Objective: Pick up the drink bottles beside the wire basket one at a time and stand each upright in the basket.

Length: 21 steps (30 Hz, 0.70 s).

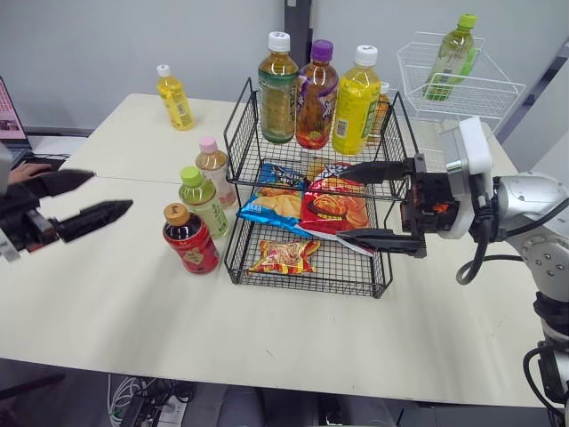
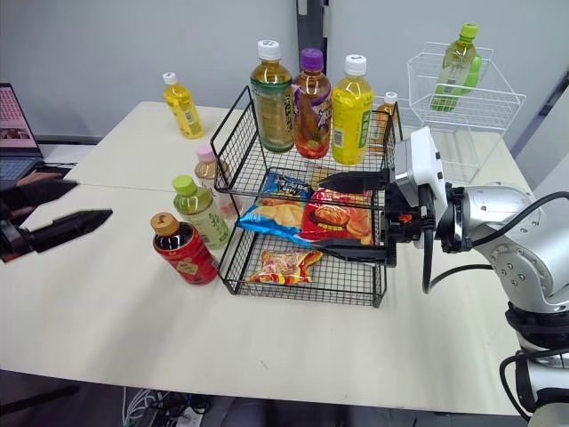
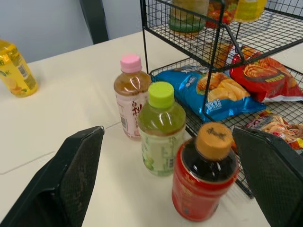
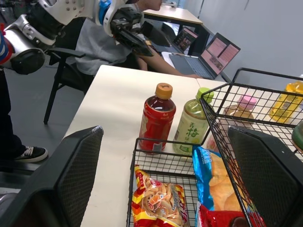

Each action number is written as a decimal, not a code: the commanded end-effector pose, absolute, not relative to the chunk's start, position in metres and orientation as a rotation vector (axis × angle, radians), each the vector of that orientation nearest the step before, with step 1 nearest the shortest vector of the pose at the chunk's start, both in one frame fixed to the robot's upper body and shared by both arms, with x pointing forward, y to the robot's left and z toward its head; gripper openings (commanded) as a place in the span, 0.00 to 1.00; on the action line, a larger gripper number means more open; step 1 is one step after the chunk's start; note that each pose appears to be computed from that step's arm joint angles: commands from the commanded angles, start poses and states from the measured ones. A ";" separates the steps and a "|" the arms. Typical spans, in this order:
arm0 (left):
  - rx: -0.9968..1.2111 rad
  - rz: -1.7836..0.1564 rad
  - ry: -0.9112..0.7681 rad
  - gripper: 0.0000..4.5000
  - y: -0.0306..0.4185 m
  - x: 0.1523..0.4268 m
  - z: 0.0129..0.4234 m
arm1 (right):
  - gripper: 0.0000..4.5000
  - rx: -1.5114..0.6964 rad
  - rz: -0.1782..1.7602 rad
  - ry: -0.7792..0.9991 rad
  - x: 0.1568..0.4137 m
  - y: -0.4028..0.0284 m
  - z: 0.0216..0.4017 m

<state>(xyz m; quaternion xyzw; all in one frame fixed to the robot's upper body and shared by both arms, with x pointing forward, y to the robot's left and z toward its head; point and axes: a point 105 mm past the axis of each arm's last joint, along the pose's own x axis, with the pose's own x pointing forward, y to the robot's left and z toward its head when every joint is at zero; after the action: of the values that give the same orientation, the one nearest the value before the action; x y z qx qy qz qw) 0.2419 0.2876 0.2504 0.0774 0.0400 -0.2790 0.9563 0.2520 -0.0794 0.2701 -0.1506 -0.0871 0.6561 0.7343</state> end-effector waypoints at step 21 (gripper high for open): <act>0.101 -0.369 -0.018 1.00 0.222 0.282 0.207 | 1.00 -0.349 1.422 -0.222 0.255 -0.079 0.279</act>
<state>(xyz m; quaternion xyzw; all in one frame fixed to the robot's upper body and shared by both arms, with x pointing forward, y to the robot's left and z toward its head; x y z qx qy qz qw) 0.2835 0.2306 0.1995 0.0458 0.0090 -0.1726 0.9839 0.2558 -0.0778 0.2682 -0.1451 -0.0803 0.6555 0.7367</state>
